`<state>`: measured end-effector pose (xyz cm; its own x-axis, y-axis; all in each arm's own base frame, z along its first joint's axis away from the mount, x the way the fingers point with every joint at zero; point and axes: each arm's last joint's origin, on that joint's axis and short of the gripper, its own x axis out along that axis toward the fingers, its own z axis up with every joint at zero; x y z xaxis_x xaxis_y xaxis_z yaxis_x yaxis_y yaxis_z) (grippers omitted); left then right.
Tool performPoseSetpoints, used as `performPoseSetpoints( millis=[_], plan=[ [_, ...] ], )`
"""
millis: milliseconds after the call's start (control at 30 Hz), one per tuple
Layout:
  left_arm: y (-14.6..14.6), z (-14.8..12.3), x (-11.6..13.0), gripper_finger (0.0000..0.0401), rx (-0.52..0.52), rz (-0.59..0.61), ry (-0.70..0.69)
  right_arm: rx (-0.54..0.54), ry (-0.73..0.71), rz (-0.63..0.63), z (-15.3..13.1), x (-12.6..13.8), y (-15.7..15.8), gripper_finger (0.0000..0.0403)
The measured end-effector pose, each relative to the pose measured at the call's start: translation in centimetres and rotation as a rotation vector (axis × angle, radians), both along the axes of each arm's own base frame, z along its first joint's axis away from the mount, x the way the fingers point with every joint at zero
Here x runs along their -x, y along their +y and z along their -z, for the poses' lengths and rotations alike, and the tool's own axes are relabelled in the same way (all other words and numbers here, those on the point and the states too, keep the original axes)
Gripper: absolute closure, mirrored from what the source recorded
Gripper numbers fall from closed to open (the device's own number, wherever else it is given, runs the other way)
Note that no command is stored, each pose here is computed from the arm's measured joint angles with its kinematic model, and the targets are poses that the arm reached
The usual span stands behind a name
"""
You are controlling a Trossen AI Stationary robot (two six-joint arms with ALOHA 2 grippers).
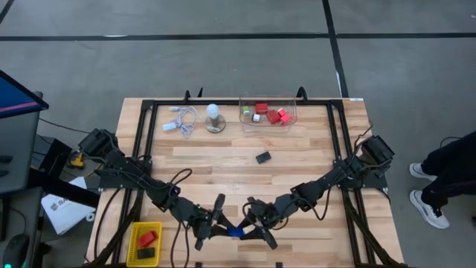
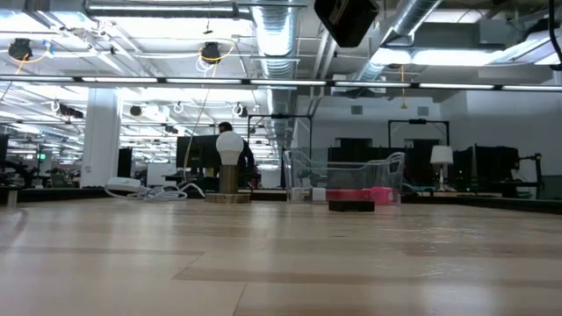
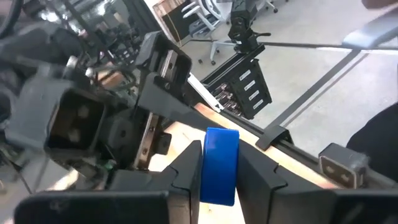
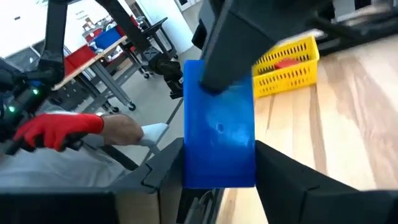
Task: Pick & Place Office items
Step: Put the blue digital clock into the yellow basket
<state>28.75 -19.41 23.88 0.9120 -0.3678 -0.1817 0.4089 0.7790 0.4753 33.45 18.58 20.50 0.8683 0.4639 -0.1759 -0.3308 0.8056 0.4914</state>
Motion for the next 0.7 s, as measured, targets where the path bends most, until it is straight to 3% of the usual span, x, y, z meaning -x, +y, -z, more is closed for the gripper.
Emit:
performPoseSetpoints(
  millis=[233, 467, 567, 700],
  plan=[
    [-0.1, 0.1, 0.1, 0.0338, 0.033, 0.020, 0.028, 0.027, -0.089, -0.030, -0.6, 0.1, 0.4, 0.0172],
    [0.6, -0.6, 1.0, 0.0338, -0.006, -0.050, 0.079, 0.019, -0.114, -0.071, -1.0, 0.8, 1.5, 0.0155],
    [1.4, -1.8, 2.8, 0.0338, 0.007, -0.121, 0.162, 0.018, -0.115, -0.080, -1.1, 1.1, 1.9, 0.0155],
    [2.3, -2.7, 6.4, 0.0338, 0.117, -0.170, 0.372, 0.021, -0.110, -0.093, -1.2, 1.6, 2.5, 0.0155]
  ],
)
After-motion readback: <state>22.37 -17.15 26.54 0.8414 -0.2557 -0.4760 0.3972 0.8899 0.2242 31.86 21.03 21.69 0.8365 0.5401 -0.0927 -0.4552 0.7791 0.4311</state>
